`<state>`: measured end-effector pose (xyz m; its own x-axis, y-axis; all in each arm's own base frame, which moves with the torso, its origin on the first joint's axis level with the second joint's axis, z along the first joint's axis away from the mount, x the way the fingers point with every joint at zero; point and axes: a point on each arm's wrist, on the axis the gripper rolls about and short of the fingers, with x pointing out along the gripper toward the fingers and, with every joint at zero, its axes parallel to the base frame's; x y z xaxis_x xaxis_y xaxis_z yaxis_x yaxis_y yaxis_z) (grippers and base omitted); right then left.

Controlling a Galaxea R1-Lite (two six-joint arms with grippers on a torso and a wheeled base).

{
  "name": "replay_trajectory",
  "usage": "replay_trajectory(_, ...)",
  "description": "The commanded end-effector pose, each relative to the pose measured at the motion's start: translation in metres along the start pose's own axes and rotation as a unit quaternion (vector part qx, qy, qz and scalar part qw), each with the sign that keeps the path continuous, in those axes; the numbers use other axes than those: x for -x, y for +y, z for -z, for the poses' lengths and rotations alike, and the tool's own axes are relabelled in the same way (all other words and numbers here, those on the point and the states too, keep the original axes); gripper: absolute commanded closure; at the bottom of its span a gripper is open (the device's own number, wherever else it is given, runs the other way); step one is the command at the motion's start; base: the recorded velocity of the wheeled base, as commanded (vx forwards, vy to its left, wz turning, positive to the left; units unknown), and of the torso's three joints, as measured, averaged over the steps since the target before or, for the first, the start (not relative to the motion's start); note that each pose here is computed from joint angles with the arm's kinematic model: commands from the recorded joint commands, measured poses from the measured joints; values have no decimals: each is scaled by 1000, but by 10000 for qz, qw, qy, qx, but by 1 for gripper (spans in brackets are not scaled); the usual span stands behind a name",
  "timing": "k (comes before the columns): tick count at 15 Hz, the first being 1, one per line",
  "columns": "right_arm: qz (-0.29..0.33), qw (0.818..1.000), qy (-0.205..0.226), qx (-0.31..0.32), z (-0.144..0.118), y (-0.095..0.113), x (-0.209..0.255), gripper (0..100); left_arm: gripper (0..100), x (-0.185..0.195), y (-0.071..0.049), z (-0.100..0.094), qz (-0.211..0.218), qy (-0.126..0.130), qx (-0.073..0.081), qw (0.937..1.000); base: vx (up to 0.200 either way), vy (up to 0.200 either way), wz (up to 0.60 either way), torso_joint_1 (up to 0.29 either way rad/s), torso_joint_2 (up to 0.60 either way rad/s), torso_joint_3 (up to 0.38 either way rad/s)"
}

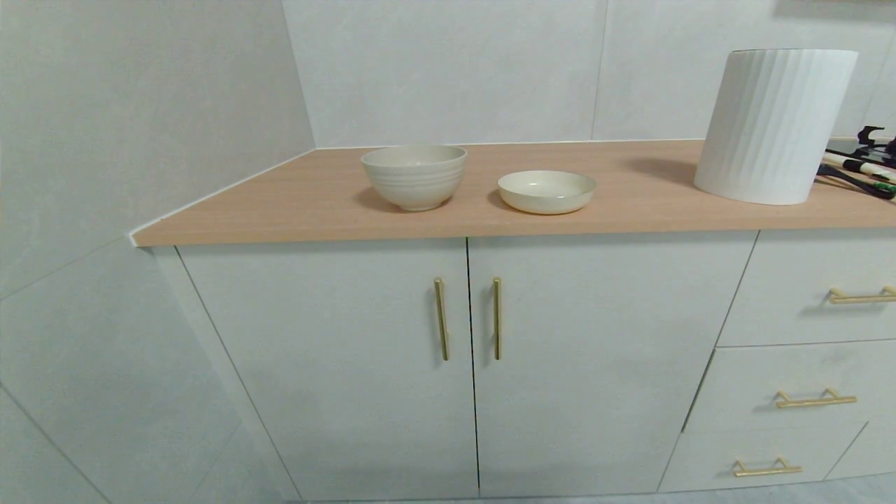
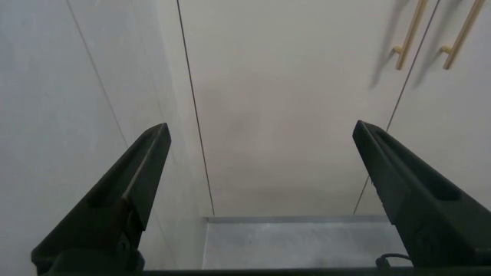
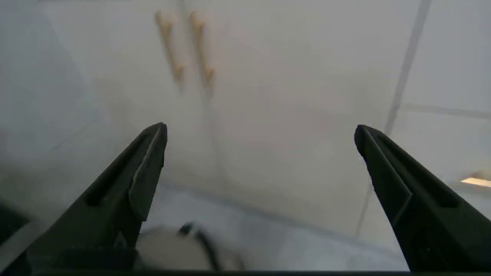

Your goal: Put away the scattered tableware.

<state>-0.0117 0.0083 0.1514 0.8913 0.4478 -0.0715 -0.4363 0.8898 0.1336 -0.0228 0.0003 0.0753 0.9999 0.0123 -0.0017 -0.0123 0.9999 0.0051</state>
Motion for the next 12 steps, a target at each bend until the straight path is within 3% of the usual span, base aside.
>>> replay_trajectory(1,-947,9847,1409,-395,-44,-12,-64,0,0,0,0,0,0,7,2,10000,0,0,0,0,0,0)
replay_trajectory(2,-1543,9690,1890,-378,-57,-6,-101,0,0,0,0,0,0,7,10,10000,0,0,0,0,0,0)
replay_trajectory(3,-1734,9594,2191,-381,-57,-3,-131,0,0,0,0,0,0,7,18,10000,0,0,0,0,0,0)
replay_trajectory(6,-2110,9481,2359,-303,-51,10,-211,0,0,0,0,0,-7,7,25,10000,0,0,0,0,0,0)
replay_trajectory(12,-2267,9368,2636,-380,-40,22,-294,0,0,0,0,0,0,7,25,10000,0,0,0,0,0,0)
